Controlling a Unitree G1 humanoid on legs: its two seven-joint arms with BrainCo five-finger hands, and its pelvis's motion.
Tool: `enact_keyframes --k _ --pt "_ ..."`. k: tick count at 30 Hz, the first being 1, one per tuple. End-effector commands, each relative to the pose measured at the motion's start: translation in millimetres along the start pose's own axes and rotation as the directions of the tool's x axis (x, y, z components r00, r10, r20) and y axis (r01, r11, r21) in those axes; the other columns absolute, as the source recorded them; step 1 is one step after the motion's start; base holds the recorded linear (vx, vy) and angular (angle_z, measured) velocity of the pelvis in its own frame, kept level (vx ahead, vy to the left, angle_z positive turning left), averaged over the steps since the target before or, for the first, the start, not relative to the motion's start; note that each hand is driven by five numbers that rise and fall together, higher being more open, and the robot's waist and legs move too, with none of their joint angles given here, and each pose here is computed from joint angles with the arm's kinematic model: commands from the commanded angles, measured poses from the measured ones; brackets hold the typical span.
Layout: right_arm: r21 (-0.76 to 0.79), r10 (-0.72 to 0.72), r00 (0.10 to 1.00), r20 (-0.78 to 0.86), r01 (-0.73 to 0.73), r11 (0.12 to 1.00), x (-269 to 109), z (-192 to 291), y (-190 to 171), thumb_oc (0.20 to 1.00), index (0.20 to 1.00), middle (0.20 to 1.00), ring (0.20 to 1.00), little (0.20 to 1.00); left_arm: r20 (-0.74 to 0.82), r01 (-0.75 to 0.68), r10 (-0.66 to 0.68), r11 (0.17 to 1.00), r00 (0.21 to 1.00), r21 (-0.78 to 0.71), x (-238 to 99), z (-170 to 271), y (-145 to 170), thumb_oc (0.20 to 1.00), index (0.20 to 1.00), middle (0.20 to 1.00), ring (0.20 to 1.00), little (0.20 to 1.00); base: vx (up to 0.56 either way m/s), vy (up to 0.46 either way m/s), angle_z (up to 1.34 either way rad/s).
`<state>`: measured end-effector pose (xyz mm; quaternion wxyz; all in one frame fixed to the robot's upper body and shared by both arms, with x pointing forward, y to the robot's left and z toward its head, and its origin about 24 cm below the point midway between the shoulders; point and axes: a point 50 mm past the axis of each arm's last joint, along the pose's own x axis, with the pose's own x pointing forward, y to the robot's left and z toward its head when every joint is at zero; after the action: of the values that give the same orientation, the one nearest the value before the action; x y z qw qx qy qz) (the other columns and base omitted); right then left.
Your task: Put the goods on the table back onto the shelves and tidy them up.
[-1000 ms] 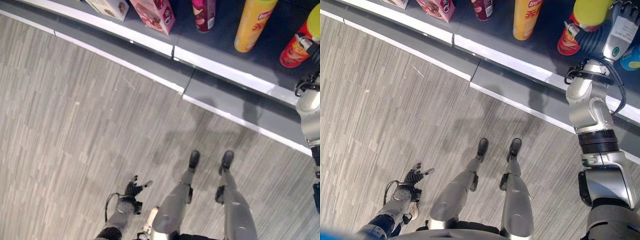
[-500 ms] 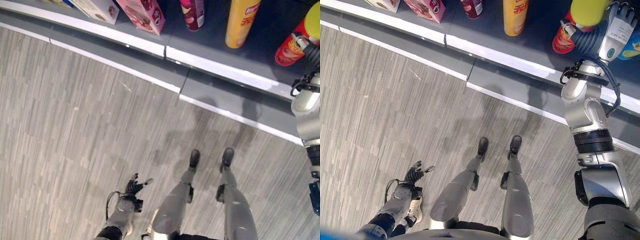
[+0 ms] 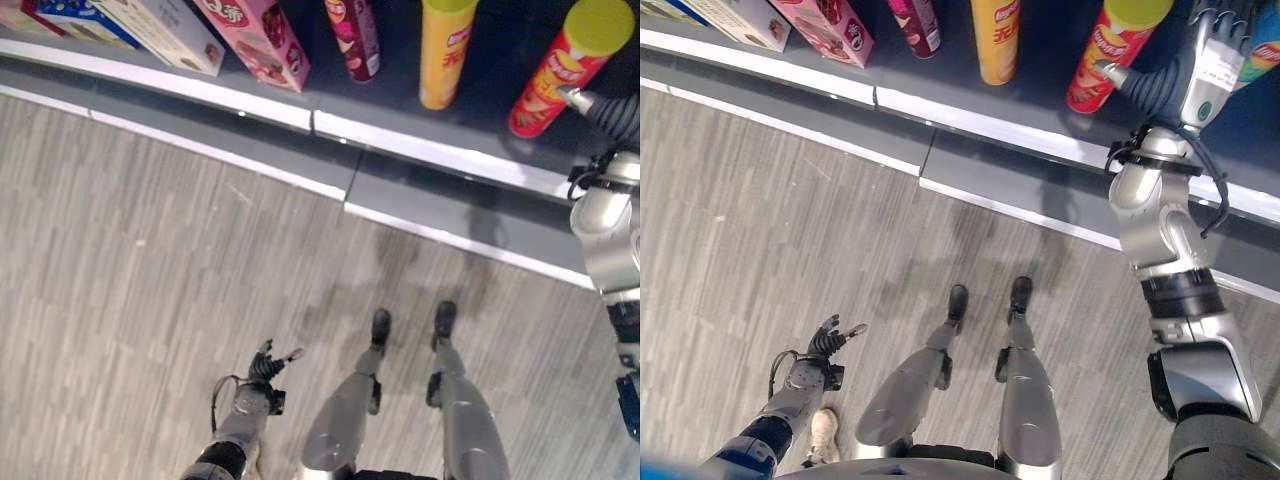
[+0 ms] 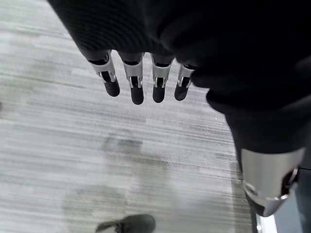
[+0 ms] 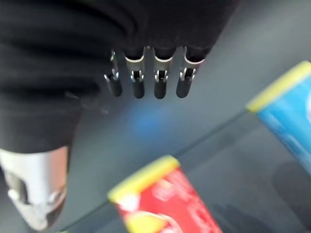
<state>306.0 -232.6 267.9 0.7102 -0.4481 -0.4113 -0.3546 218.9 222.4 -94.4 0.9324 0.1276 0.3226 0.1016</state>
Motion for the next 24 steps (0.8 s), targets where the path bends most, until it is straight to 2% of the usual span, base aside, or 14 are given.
enact_keyframes --k 1,2,3,5,8,9,10,11,13,14,15,16,21,24 --pt "0.067 0.095 0.995 0.024 -0.097 0.993 -21.5 -0.1 -7.6 1.0 1.0 1.0 1.0 1.0 -0.136 -0.049 0.053 0.998 0.989 0.032 -4.8 -31.8 16.2 1.0 1.0 1.0 1.0 1.0 0.03 0.074 -0.1" --pt "0.068 0.097 0.995 0.022 -0.099 0.993 -22.4 -0.3 -8.2 1.0 1.0 1.0 1.0 1.0 -0.137 -0.049 0.053 0.998 0.989 0.034 -5.1 -32.5 16.6 1.0 1.0 1.0 1.0 1.0 0.05 0.129 -0.37" --pt "0.28 0.351 0.936 0.025 -0.344 0.896 -59.9 4.2 0.7 1.0 1.0 1.0 1.0 1.0 -0.162 -0.067 0.072 0.997 0.984 0.04 -6.1 -38.6 27.2 1.0 1.0 1.0 1.0 1.0 0.03 0.103 -0.48" --pt "0.343 0.453 0.891 0.035 -0.436 0.832 -74.9 3.6 2.4 1.0 1.0 1.0 1.0 1.0 -0.173 -0.066 0.072 0.997 0.982 0.043 -6.5 -40.7 29.6 1.0 1.0 1.0 1.0 1.0 0.03 0.111 -0.55" --pt "0.716 0.776 0.63 -0.024 -0.531 0.453 -147.1 -12.7 15.1 1.0 1.0 1.0 1.0 1.0 -0.211 -0.038 0.047 0.998 0.976 0.046 -9.8 -50.5 33.4 1.0 1.0 1.0 1.0 1.0 0.0 0.162 -0.32" --pt "0.717 0.776 0.63 -0.023 -0.531 0.452 -147.2 -12.8 15.1 1.0 1.0 1.0 1.0 1.0 -0.211 -0.038 0.047 0.998 0.976 0.047 -9.9 -50.7 33.5 1.0 1.0 1.0 1.0 1.0 -0.02 0.154 -0.41" --pt "0.838 0.943 0.332 -0.003 -0.514 0.184 -207.4 -25.8 23.3 1.0 1.0 1.0 1.0 1.0 -0.231 0.005 0.005 0.999 0.973 0.043 -14.9 -59.9 35.9 1.0 1.0 1.0 1.0 1.0 -0.04 0.174 -0.72" --pt "0.907 0.993 0.112 -0.024 -0.416 0.069 -256.0 -38.3 32.2 1.0 1.0 1.0 1.0 1.0 -0.25 0.046 -0.032 0.998 0.968 0.05 -18.8 -67.7 32.0 1.0 1.0 1.0 1.0 1.0 -0.05 0.19 -0.68" --pt "0.925 0.992 -0.101 -0.071 -0.379 0.028 -302.8 -50.7 28.7 1.0 1.0 1.0 1.0 1.0 -0.283 0.091 -0.072 0.994 0.956 0.056 -24.1 -77.9 26.5 1.0 1.0 1.0 1.0 1.0 -0.02 0.069 -0.22" --pt "0.929 0.945 -0.275 -0.176 -0.365 0.067 -347.0 -66.1 18.2 1.0 1.0 1.0 1.0 1.0 -0.316 0.129 -0.102 0.99 0.943 0.065 -29.7 -87.9 22.1 1.0 1.0 1.0 1.0 1.0 -0.01 0.031 0.03" --pt "0.929 0.945 -0.275 -0.176 -0.365 0.067 -347.0 -66.1 18.2 1.0 1.0 1.0 1.0 1.0 -0.316 0.128 -0.102 0.99 0.943 0.065 -29.7 -87.9 22.2 1.0 1.0 1.0 1.0 1.0 -0.01 -0.001 0.09" --pt "0.917 0.825 -0.44 -0.354 -0.337 0.213 -397.4 -80.2 -0.6 1.0 1.0 1.0 1.0 1.0 -0.35 0.132 -0.106 0.99 0.931 0.052 -33.7 -96.2 23.5 1.0 1.0 1.0 1.0 1.0 -0.01 -0.026 0.14" --pt "0.873 0.612 -0.624 -0.486 -0.323 0.365 -449.9 -77.9 -30.4 1.0 1.0 1.0 1.0 1.0 -0.38 0.098 -0.068 0.994 0.922 0.059 -32.1 -98.5 31.7 1.0 1.0 1.0 1.0 1.0 0.02 -0.072 0.14" --pt "0.862 0.564 -0.653 -0.506 -0.365 0.351 -457.9 -76.3 -37.2 1.0 1.0 1.0 1.0 1.0 -0.394 0.091 -0.063 0.994 0.917 0.054 -31.8 -99.4 37.5 1.0 1.0 1.0 1.0 1.0 0.03 -0.142 0.13"
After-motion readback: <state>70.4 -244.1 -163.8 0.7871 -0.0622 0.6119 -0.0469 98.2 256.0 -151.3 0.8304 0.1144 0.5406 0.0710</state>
